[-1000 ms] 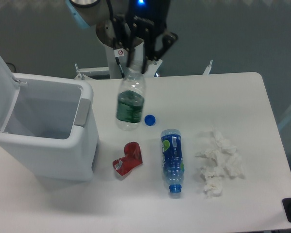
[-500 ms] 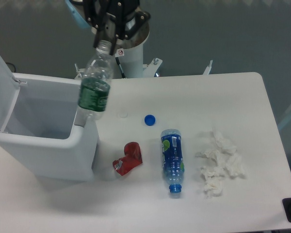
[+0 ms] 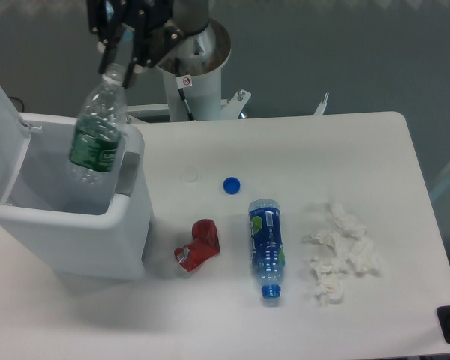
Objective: Place the plastic bottle in the trash can
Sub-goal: 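Lower the bottle into the trash can opening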
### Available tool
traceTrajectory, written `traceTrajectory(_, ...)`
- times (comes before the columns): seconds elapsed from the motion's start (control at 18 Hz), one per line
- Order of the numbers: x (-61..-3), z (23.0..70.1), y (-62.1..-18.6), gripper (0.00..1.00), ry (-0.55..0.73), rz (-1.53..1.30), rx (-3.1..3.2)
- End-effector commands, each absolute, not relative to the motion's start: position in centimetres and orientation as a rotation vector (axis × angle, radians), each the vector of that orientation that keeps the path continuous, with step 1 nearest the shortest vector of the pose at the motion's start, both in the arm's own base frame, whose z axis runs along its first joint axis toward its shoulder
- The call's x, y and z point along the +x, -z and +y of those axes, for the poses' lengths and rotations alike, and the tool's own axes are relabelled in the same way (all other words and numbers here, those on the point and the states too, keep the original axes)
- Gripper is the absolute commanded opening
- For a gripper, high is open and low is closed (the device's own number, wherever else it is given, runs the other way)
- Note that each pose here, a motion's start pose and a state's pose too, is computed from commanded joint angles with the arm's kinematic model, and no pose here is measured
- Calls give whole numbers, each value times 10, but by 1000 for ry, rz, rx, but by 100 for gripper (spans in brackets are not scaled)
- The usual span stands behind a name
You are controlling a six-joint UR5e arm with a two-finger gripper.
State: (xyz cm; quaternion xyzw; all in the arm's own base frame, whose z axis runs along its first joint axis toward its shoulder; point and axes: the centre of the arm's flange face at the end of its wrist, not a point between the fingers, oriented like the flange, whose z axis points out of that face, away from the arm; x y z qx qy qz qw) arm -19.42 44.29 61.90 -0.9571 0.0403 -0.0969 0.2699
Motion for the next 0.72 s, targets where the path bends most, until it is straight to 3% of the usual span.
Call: traceTrajectory(0.72,-185,495,-566,0,288,190,-2712)
